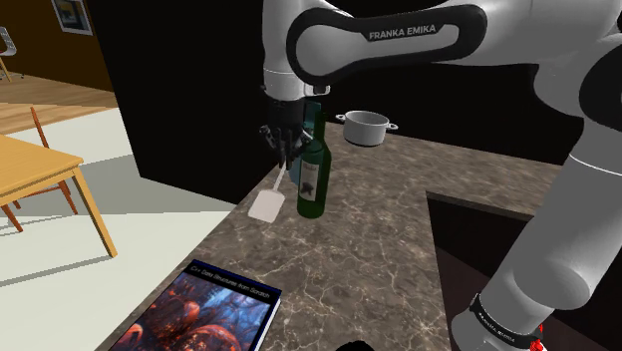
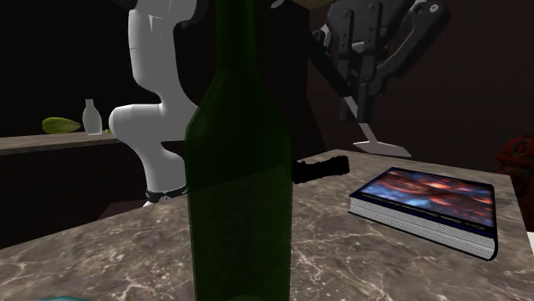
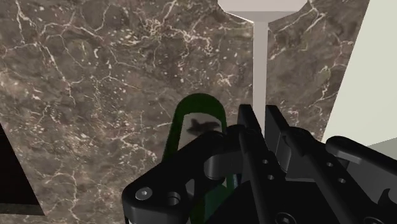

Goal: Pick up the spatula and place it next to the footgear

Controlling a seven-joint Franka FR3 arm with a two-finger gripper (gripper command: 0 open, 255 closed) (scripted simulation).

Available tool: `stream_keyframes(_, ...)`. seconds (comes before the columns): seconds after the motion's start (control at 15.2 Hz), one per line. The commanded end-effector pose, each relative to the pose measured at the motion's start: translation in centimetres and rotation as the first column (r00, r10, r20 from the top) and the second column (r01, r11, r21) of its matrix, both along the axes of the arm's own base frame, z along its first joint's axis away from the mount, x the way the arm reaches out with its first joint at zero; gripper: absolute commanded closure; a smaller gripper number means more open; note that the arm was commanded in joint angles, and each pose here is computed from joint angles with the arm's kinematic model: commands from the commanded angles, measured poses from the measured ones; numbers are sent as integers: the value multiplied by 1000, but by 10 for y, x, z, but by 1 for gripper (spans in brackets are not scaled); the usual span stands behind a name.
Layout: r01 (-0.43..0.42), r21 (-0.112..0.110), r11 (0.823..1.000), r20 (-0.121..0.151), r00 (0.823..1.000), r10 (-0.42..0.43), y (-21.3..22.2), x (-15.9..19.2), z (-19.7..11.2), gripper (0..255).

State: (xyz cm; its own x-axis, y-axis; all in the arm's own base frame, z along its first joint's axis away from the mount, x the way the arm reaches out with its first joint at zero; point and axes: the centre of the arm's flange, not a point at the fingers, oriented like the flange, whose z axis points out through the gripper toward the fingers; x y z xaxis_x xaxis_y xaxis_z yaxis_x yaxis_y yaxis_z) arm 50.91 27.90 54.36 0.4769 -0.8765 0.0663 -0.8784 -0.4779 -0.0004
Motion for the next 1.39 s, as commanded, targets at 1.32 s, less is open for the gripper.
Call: stream_keyframes(1.32, 1, 0, 1000, 0, 1000, -1, -9, -189, -36, 255)
